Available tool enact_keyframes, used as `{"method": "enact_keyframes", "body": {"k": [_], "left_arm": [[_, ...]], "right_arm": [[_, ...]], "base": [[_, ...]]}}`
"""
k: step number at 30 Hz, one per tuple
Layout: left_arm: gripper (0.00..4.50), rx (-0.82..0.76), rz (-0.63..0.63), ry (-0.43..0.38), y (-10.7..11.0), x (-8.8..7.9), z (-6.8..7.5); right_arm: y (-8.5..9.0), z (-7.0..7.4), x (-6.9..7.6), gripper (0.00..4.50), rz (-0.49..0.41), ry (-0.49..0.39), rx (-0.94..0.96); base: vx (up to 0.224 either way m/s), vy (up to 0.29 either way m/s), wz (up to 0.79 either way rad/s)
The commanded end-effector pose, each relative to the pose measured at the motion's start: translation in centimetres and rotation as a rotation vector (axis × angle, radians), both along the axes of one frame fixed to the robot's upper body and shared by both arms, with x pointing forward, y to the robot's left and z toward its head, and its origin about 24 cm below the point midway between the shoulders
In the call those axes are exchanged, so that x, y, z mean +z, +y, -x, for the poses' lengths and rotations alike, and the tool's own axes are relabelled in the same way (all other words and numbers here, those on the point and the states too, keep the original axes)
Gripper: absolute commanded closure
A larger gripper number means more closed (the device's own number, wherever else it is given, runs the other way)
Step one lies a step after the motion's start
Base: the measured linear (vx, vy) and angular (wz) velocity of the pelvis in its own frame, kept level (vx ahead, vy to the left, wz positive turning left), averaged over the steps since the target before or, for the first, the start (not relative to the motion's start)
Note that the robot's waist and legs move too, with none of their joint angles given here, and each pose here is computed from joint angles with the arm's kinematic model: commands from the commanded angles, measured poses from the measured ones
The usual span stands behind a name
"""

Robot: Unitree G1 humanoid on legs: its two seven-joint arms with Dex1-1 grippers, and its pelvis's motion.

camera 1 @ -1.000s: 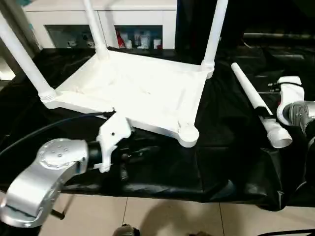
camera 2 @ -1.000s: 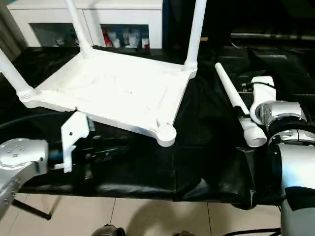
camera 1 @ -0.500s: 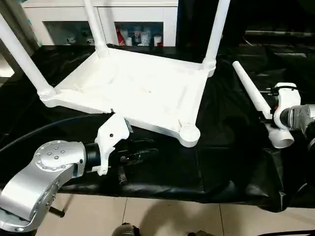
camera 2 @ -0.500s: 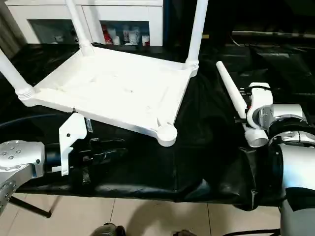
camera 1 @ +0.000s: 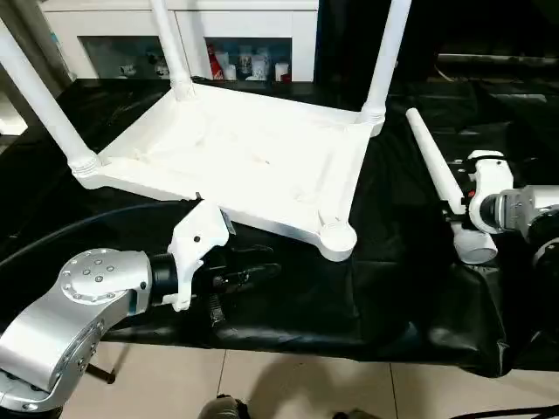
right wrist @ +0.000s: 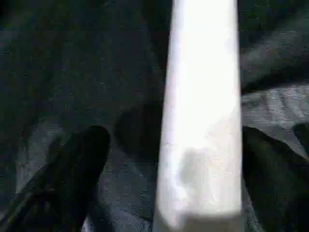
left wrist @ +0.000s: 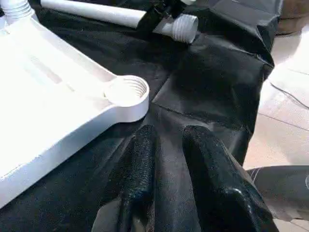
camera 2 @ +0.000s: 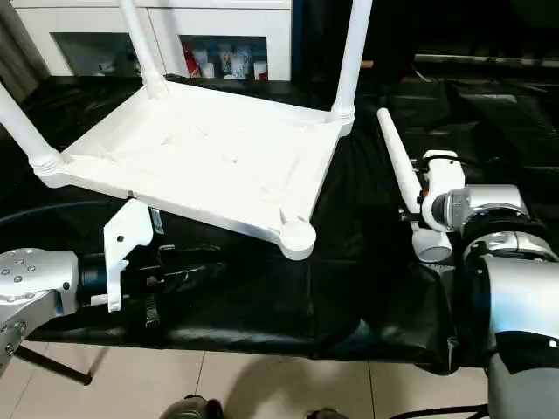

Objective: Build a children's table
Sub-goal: Pick table leg

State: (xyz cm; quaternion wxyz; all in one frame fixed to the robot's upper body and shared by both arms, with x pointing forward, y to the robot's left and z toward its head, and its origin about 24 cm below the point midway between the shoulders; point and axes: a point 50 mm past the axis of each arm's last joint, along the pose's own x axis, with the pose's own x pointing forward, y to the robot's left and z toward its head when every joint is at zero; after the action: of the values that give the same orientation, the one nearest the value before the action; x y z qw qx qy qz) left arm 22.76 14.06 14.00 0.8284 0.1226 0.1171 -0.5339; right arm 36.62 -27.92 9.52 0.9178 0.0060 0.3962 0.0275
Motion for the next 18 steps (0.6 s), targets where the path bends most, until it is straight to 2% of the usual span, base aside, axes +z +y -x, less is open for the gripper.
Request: {"method": "enact_keyframes", "body": {"k": [1,12,16,17,18], "left_arm": [[3.31,-0.004,-0.013,-0.015,-0.09,0.35,-0.04],[3.31,0.002,-0.019,-0.025,0.09,0.54,-0.31],[3.31,0.002,-0.023,-0.030,0.05,0.47,-0.44],[3.31,0.004,-0.021,-0.033,0.04,0.46,-0.56],[3.31,0.005,-0.019,-0.034,0.02,0.44,-0.69]], "right_arm": [[0.54,0.42,-1.17,0.54,-0.011,0.052,0.017],[0.38,0.54,-1.34,1.45,0.013,0.066,0.008],[0.14,0.64,-1.41,1.65,0.019,0.067,-0.006],[0.00,0.68,-1.43,1.89,0.020,0.063,-0.019],[-0.11,0.71,-1.45,1.94,0.015,0.058,-0.037]], "base": [[0.000,0.000,0.00],[0.000,0.000,0.00],[0.000,0.000,0.00],[0.000,0.000,0.00],[0.000,0.000,0.00]]}}
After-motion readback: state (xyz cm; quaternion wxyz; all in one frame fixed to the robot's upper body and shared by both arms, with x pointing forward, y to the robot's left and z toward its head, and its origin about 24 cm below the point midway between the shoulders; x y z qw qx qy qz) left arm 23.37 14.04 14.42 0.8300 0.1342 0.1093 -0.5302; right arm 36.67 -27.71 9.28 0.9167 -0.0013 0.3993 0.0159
